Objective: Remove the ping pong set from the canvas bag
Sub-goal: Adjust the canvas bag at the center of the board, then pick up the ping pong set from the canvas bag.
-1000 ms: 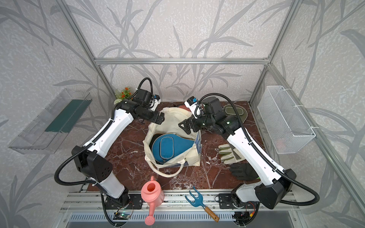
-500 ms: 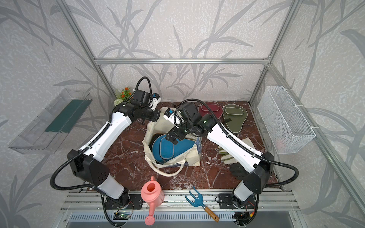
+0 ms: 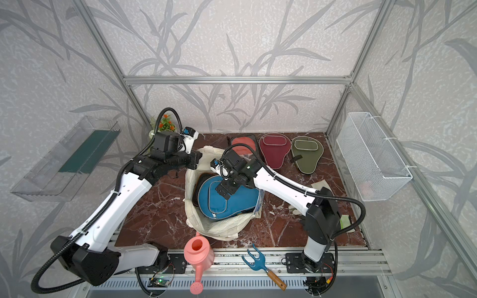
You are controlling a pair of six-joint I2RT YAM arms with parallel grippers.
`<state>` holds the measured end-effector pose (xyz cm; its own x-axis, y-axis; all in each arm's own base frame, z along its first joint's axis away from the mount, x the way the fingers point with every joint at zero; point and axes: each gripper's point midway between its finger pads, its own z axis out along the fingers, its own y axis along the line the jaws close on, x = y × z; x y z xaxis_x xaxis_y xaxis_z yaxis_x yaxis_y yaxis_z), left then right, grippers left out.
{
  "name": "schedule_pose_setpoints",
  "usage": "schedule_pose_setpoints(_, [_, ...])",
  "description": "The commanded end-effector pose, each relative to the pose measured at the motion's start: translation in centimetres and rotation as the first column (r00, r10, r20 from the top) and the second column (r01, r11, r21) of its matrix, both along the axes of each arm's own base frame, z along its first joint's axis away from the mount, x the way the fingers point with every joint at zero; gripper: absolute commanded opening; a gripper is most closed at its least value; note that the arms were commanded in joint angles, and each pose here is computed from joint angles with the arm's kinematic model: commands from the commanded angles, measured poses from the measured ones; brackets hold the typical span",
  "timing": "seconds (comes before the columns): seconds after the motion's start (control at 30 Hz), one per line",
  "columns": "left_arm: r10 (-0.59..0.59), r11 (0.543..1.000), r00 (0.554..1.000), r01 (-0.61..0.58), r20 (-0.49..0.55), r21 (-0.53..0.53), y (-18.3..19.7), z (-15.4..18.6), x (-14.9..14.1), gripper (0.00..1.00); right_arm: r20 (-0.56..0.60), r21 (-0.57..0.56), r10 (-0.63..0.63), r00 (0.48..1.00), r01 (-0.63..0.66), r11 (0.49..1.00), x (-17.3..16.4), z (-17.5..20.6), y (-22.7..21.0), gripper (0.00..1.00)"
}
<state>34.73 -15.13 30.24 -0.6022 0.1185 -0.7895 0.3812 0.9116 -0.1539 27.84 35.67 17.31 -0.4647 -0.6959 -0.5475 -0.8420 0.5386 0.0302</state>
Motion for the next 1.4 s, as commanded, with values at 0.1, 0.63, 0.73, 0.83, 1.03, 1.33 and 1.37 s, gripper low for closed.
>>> schedule_pose_setpoints(0.1, [-0.018,0.993,0.975,0.044,0.222,-0.112,-1.3,6.3,1.5,0.0,0.03,-0.076,-0.064,0.998,0.066,0.995,2.7,-2.9,-0.7,0.99])
schedule_pose_setpoints(0.63, [-0.158,0.974,0.961,0.189,0.226,-0.124,-3.7,5.1,1.4,0.0,-0.367,0.027,-0.006,0.93,0.017,0.999,1.9,-7.1,-2.3,0.99])
schedule_pose_setpoints(0.73, [-0.175,0.97,0.956,0.209,0.237,-0.125,-4.0,5.0,1.4,0.0,-0.434,0.074,0.016,0.901,0.018,0.997,1.6,-7.8,-1.9,0.99])
schedule_pose_setpoints(0.83, [-0.18,0.969,0.953,0.214,0.242,-0.124,-4.1,4.8,1.5,0.0,-0.474,0.111,0.035,0.88,0.02,0.994,1.4,-8.2,-1.6,0.98])
schedule_pose_setpoints(1.03, [-0.171,0.971,0.956,0.205,0.238,-0.124,-4.0,4.3,2.0,0.0,-0.476,0.083,0.013,0.879,0.029,0.996,1.4,-8.2,-2.4,0.5])
schedule_pose_setpoints(1.33, [-0.12,0.982,0.97,0.147,0.21,-0.118,-3.4,4.1,2.9,0.0,-0.322,0.019,-0.053,0.945,0.062,0.998,3.3,-4.3,-4.6,0.0])
schedule_pose_setpoints(1.37, [-0.11,0.984,0.973,0.136,0.2,-0.117,-3.3,4.1,3.0,0.0,-0.298,0.02,-0.051,0.953,0.059,0.998,3.5,-3.5,-4.8,0.0])
